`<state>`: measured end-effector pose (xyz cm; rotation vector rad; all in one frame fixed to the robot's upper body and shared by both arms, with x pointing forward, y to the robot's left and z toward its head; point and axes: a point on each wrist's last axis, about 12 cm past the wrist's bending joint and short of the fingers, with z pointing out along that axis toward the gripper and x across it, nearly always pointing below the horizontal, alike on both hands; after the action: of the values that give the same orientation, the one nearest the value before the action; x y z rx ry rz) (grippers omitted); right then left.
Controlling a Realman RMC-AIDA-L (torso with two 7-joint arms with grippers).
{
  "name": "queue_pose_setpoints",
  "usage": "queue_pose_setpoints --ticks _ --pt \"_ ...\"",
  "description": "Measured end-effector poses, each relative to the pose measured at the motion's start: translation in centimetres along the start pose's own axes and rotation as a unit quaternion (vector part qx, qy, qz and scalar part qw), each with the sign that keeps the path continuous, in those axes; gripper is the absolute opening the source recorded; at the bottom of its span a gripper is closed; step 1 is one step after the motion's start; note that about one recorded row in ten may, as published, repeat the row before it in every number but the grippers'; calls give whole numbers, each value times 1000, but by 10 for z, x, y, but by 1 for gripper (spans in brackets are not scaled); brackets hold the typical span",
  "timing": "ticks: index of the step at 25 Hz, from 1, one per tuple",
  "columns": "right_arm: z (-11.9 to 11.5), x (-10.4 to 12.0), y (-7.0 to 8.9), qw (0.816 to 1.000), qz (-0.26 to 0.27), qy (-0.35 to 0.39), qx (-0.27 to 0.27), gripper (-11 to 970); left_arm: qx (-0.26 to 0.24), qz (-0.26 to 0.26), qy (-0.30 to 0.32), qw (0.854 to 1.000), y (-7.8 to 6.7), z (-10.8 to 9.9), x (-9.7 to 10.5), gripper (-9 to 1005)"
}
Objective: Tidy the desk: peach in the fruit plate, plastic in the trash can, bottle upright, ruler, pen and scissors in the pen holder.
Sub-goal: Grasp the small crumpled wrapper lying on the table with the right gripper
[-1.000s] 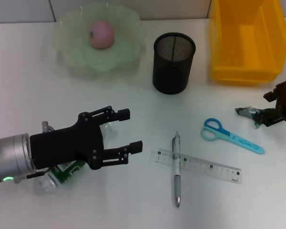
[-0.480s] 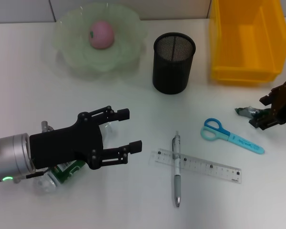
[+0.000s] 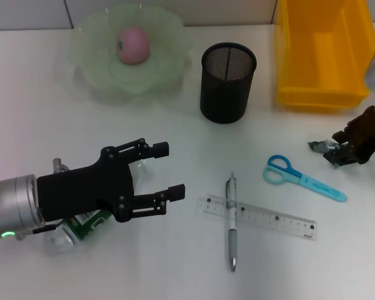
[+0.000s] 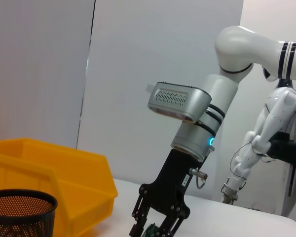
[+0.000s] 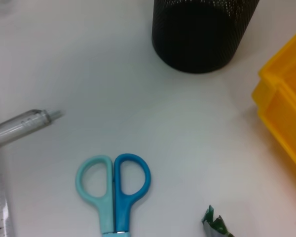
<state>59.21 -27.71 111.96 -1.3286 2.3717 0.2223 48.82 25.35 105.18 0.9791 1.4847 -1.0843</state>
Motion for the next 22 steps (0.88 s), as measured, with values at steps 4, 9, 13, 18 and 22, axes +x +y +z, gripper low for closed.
queue_pose_setpoints --ticks 4,9,13,18,22 --pt "1 -1 0 1000 -2 1 2 588 0 0 0 1000 0 0 0 815" --pt "2 -1 0 1000 -3 2 3 454 0 0 0 1000 0 0 0 815" --pt "2 -1 0 1000 -3 1 4 453 0 0 0 1000 0 0 0 815" --pt "4 0 0 1000 -1 3 4 446 0 0 -1 1000 0 0 0 816" --pt "5 1 0 1000 -1 6 4 431 1 0 -1 1000 -1 0 0 816"
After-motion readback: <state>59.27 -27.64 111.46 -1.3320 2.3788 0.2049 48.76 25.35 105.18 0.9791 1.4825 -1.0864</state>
